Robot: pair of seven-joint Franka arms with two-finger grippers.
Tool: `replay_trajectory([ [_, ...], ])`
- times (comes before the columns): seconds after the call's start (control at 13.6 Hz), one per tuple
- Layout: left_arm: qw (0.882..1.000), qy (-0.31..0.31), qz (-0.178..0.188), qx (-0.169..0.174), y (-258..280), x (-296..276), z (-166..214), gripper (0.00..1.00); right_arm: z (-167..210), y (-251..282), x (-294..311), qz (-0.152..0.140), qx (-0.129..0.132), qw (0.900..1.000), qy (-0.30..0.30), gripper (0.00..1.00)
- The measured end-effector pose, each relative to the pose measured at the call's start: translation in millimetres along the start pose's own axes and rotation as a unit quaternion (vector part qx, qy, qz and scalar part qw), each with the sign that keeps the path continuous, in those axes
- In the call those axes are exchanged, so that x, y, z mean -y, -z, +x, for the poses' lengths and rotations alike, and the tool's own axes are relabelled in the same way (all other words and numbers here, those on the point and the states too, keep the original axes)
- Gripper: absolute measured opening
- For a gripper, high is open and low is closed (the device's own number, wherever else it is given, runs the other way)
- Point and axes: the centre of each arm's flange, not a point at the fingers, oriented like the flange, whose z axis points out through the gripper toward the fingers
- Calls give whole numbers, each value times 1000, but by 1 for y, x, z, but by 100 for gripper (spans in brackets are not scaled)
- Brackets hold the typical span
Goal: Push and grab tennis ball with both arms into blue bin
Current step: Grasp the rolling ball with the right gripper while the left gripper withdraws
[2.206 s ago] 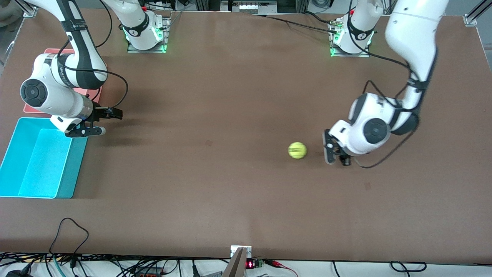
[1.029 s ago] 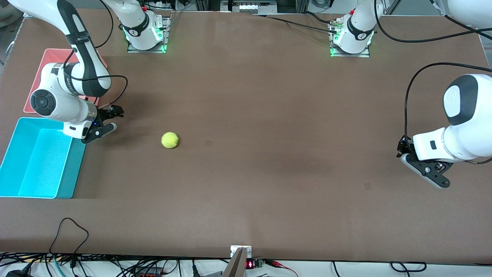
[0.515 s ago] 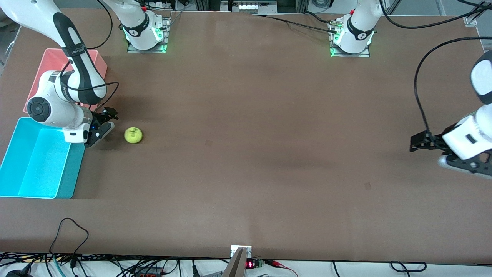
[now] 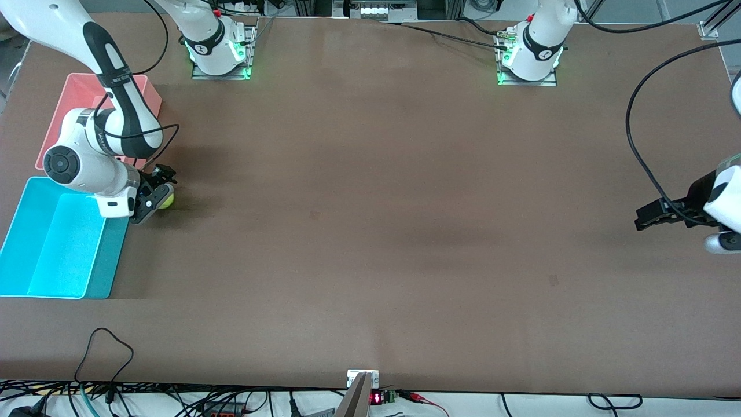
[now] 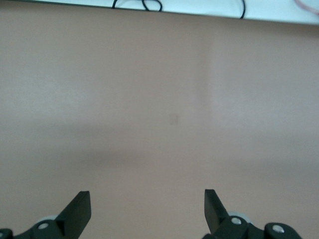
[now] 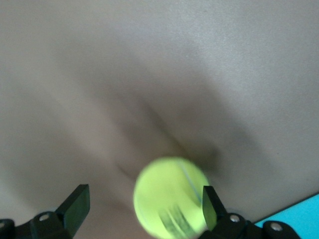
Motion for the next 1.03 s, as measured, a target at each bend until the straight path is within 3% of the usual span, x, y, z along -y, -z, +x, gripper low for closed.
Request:
replay_trajectory([
  [0.29, 999, 30, -7, 30, 29, 16, -23, 100, -10, -16, -15, -17, -3, 1000, 11, 100],
  [0.81, 998, 12, -17, 56, 32, -2, -68, 100, -8, -6, -26, -31, -10, 998, 55, 100],
  [1.03, 998, 5, -19, 56, 28, -8, -90, 100, -14, -8, -27, -19, -1, 997, 71, 100],
])
